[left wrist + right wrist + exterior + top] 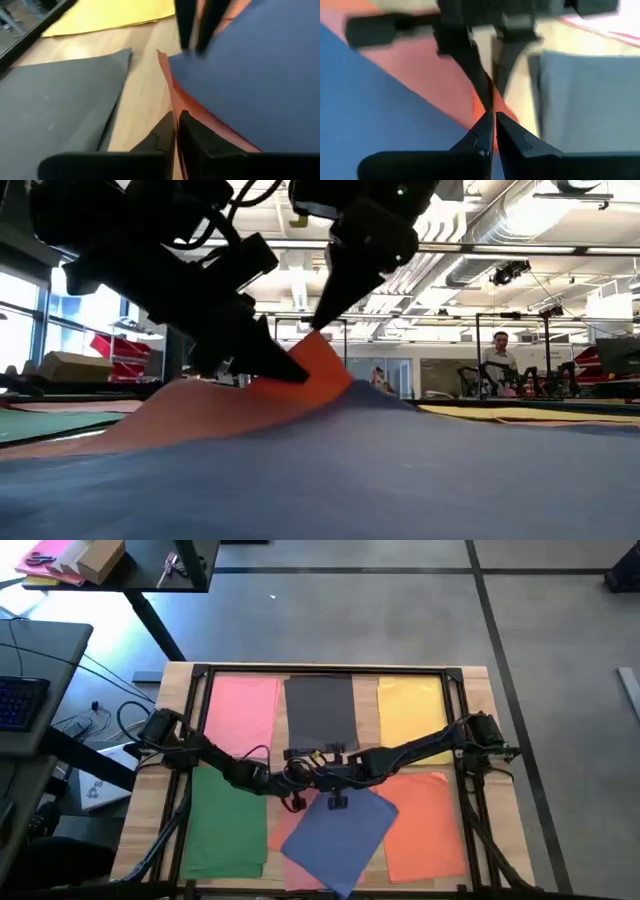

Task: Organize paper
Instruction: Stack the orange color paper on top of the other orange color paper

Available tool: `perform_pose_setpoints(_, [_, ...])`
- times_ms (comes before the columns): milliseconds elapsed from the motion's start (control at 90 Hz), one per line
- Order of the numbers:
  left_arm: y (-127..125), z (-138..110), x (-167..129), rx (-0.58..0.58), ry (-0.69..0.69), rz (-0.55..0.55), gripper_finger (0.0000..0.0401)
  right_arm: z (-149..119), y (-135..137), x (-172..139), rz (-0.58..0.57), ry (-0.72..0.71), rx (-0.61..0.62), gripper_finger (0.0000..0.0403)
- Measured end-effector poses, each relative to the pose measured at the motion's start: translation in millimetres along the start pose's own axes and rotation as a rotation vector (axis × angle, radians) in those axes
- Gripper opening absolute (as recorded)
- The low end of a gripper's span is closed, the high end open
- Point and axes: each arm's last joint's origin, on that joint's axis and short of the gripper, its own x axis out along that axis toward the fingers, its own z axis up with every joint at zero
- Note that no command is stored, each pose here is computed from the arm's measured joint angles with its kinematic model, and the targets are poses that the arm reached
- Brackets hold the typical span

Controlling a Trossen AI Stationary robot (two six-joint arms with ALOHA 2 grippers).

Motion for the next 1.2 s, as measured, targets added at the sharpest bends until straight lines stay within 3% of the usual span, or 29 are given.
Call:
perform_pose_setpoints(178, [2, 17, -16, -0.003, -0.065, 0.060, 0.0000, 5, -10, -22, -0.117, 0.107, -0.005, 0.0089])
perform_pose_setpoints(300, [8, 39, -35, -0.009, -0.150, 0.050, 0.0000, 18, -18, -41, -0.159, 0.087, -0.023, 0.0156])
perform_pose_setpoints(500, [17, 64, -63, 0.001, -0.246, 0.047, 0.0000, 35, -27, -60, -0.113, 0.025, -0.020, 0.0229])
perform_pose_setpoints(800, [24, 70, -78, 0.024, -0.240, 0.064, 0.0000, 42, -37, -90, -0.062, 0.066, 0.003, 0.0237])
perform_pose_setpoints(933, [24, 74, -80, 0.022, -0.281, 0.065, 0.0000, 42, -39, -87, 0.000, 0.077, 0.013, 0.0236])
perform_pose_setpoints(1089, [19, 78, -85, 0.037, -0.325, 0.034, 0.0000, 42, -45, -77, -0.084, 0.072, 0.006, 0.0235])
perform_pose_setpoints(1200, [16, 79, -88, 0.041, -0.342, 0.032, 0.0000, 40, -43, -66, -0.020, 0.063, -0.008, 0.0212])
